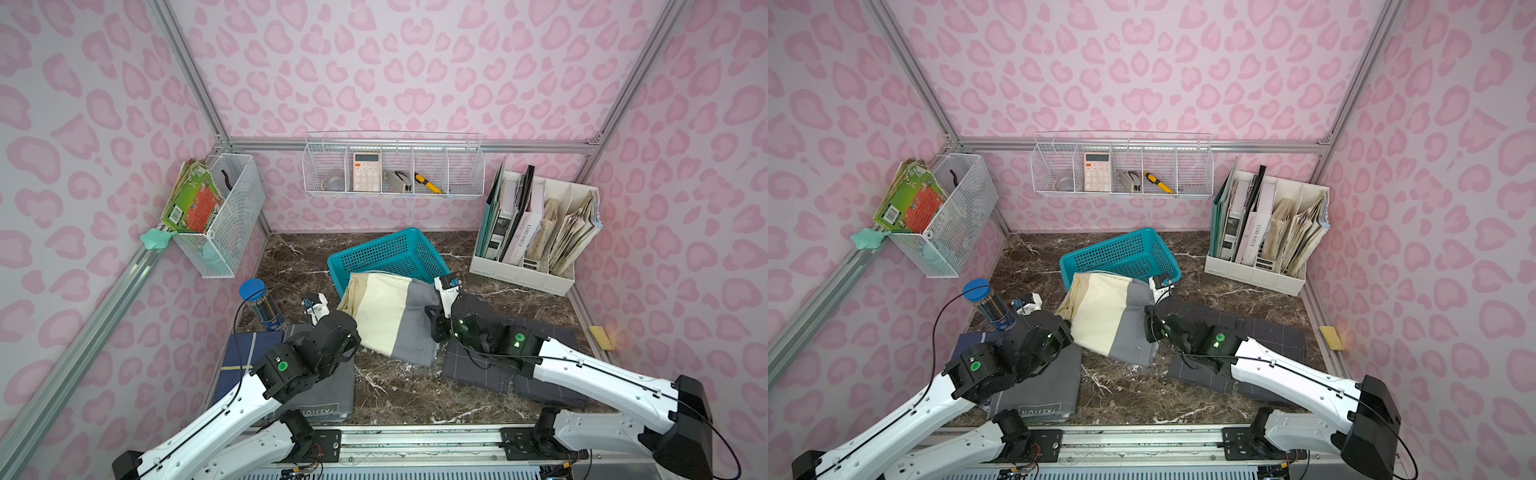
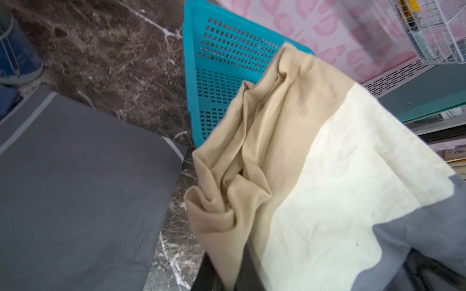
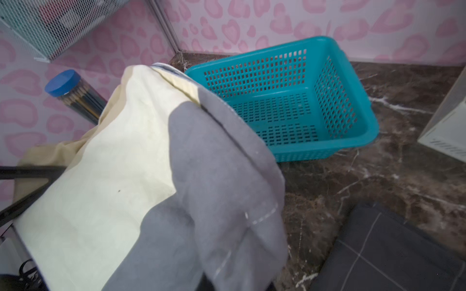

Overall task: Put the folded pillowcase in the basket
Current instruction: Pick up the pillowcase at the center of the board, then place the pillowcase in the basket.

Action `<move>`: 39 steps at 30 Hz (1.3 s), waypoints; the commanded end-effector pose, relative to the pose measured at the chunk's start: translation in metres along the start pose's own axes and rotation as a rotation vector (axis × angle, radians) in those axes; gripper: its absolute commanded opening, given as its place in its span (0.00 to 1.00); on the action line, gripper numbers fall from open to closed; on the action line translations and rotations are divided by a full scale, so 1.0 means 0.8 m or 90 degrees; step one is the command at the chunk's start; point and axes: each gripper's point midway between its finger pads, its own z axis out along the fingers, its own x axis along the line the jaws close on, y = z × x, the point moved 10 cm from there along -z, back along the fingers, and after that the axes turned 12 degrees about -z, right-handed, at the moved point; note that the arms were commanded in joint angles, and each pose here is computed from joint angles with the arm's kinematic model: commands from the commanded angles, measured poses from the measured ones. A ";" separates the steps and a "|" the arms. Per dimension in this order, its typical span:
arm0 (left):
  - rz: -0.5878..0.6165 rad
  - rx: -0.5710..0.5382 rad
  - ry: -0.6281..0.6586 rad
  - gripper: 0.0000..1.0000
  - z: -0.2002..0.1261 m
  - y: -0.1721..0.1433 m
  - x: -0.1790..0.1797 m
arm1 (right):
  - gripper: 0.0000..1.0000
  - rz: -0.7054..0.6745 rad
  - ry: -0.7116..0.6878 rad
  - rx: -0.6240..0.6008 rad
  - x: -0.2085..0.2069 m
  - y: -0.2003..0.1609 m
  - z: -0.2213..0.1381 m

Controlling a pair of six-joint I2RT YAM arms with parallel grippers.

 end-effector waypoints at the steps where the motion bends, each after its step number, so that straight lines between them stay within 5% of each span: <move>1: 0.060 -0.090 -0.014 0.00 0.000 0.021 -0.027 | 0.00 -0.060 0.013 -0.035 -0.013 0.038 0.018; 14: 0.080 -0.160 0.047 0.00 0.101 0.044 -0.078 | 0.00 -0.170 -0.008 0.014 -0.084 0.112 0.163; 26: 0.081 -0.146 0.157 0.00 0.213 0.023 -0.077 | 0.00 -0.236 -0.023 0.123 -0.106 0.097 0.282; 39: 0.050 -0.057 0.213 0.00 0.264 -0.010 -0.053 | 0.00 -0.234 -0.022 0.205 -0.120 0.048 0.325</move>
